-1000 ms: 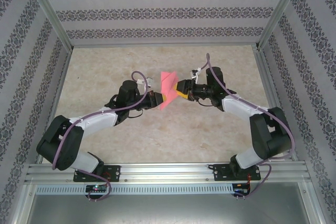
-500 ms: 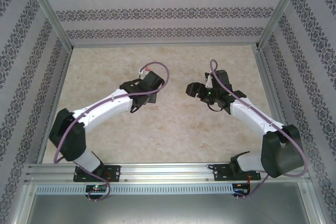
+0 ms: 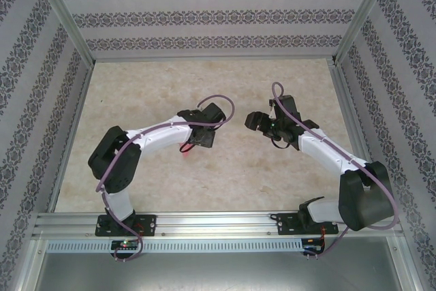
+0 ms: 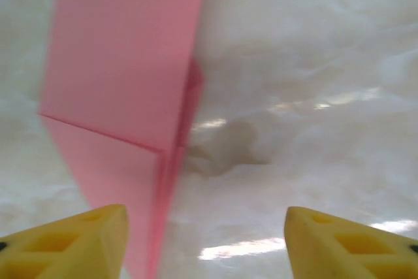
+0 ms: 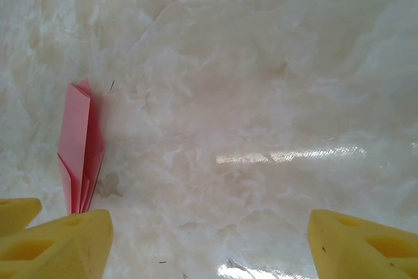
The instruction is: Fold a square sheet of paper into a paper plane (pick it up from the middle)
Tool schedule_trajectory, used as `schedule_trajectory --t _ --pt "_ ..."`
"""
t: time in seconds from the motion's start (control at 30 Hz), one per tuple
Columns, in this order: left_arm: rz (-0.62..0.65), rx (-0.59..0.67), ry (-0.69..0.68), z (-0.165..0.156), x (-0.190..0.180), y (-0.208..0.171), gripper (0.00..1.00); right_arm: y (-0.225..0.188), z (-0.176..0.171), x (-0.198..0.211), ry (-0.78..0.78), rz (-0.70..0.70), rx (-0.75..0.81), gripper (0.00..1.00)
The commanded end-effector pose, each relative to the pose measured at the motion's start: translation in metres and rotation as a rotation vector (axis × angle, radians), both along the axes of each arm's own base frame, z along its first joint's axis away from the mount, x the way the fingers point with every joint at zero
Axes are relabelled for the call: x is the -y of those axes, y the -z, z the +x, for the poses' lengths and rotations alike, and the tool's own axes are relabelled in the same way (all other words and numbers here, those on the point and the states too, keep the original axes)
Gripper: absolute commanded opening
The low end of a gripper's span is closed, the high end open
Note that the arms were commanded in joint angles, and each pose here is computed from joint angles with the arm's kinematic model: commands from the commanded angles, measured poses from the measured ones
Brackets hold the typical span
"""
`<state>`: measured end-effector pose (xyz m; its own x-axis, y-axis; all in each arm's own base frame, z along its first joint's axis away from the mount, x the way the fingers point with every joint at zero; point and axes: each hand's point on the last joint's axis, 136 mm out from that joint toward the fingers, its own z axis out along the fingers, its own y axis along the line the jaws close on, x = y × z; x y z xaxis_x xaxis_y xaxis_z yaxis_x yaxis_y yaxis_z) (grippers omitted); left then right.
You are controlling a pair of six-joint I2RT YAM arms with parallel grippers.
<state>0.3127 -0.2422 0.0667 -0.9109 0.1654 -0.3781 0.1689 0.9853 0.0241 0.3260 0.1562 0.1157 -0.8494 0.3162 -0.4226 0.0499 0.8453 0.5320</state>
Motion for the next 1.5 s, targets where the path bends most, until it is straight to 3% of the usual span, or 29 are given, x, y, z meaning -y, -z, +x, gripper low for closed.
schedule_trajectory --t 0.0,0.13,0.37,0.5,0.77,1.1,1.47 --pt "-0.295 0.018 0.02 0.009 0.025 -0.032 0.71 0.003 0.001 -0.005 0.0 0.011 0.003 0.79" --pt "-0.387 0.044 -0.108 0.02 -0.012 -0.042 0.76 0.002 0.003 -0.044 -0.065 0.024 0.007 0.76" --pt "-0.377 0.07 -0.449 0.015 -0.119 -0.025 0.85 0.004 -0.004 -0.156 -0.249 0.064 -0.002 0.44" --pt "-0.361 0.093 -0.575 0.004 -0.162 -0.022 0.92 0.008 -0.014 -0.214 -0.349 0.079 -0.021 0.32" --pt "-0.349 0.126 -0.685 -0.011 -0.196 -0.019 0.99 0.042 -0.022 -0.274 -0.447 0.043 -0.111 0.25" --pt "-0.364 0.115 -0.663 -0.011 -0.192 -0.017 1.0 0.089 -0.025 -0.274 -0.522 -0.075 -0.204 0.26" --pt "-0.396 0.098 -0.602 -0.008 -0.182 -0.018 1.0 0.119 -0.061 -0.205 -0.762 -0.298 -0.282 0.26"
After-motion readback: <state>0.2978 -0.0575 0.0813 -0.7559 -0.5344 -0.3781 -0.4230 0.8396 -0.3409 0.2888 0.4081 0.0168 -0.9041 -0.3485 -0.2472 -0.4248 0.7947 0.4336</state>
